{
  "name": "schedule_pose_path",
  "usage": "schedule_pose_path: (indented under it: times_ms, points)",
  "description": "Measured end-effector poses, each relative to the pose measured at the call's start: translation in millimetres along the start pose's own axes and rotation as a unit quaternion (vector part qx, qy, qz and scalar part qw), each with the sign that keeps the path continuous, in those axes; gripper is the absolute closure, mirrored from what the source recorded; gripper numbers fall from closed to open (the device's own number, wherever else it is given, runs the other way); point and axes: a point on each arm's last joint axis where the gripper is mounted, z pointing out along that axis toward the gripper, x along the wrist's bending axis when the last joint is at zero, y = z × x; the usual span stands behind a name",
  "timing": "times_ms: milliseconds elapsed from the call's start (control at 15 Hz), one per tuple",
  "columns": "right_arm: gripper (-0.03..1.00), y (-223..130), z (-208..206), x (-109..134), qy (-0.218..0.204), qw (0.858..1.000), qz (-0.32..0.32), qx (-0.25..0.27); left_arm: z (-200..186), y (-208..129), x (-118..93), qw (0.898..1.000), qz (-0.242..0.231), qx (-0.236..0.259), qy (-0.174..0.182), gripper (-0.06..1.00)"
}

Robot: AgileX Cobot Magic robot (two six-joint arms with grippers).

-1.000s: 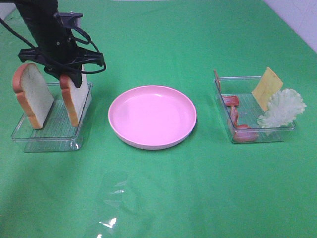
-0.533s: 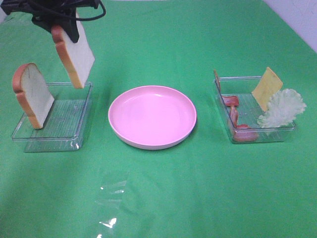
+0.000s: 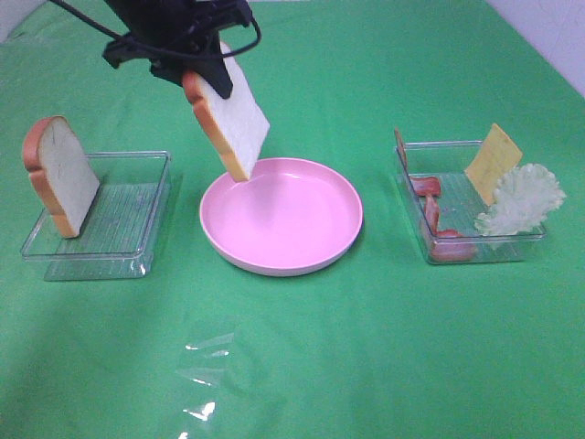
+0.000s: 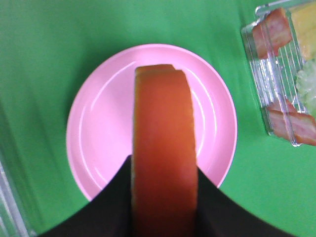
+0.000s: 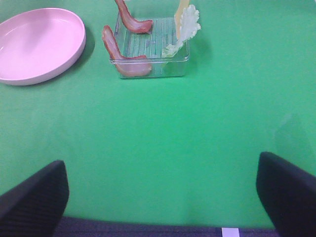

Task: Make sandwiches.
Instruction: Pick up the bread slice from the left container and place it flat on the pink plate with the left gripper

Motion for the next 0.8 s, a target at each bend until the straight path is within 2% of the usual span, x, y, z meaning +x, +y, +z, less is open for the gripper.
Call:
schedule_pose_path:
  times_ms: [267,467,800]
  points:
    - [-0.01,0,0,0,0.0,1.0,0.0,0.0,62,-15,-23,0.999,0.021,0.03,-0.01,0.73]
    - [-0.01,0,0,0,0.0,1.0,0.0,0.0,97,-24,-40,0.999,0.03,0.027,-0.024,0.74]
    - [-0.01,0,0,0,0.0,1.0,0.0,0.0,114,-28,-39,0.998,0.001,0.035,-0.047,0.74]
